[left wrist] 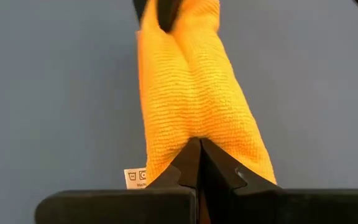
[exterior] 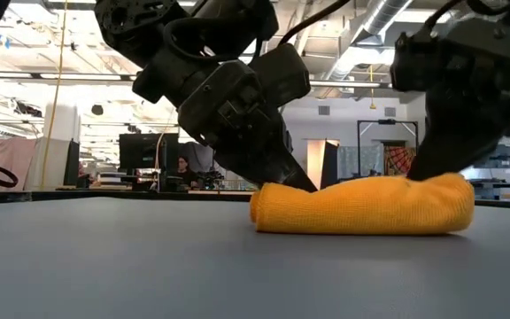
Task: Roll towel into tight, uniform cylinder
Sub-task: Roll the orange towel
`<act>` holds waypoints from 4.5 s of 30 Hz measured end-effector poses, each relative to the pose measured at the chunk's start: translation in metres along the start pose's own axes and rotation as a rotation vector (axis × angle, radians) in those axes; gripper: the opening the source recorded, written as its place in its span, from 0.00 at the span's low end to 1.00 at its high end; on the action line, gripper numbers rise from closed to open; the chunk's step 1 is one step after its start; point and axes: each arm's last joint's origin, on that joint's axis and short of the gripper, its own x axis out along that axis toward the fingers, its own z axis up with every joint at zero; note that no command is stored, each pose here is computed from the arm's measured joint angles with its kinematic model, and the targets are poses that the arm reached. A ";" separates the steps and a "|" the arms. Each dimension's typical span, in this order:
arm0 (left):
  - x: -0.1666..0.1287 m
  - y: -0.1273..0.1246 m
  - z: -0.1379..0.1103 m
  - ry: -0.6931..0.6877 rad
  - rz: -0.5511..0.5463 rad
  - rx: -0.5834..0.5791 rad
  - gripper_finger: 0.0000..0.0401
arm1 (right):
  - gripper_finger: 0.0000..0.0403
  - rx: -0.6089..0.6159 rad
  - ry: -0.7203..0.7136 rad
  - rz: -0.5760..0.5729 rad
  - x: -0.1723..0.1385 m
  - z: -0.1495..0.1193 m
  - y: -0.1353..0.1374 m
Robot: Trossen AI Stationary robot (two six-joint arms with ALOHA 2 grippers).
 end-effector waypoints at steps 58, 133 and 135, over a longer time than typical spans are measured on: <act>-0.051 0.007 0.036 -0.080 0.063 -0.064 0.00 | 0.24 -0.036 -0.195 0.115 -0.039 -0.004 0.021; -0.188 -0.033 -0.107 -0.505 0.596 -1.268 0.00 | 0.24 -0.136 -0.253 0.060 -0.044 -0.012 0.022; -0.194 -0.036 -0.124 -0.570 0.614 -1.339 0.00 | 0.24 -0.134 -0.254 0.059 -0.044 -0.011 0.022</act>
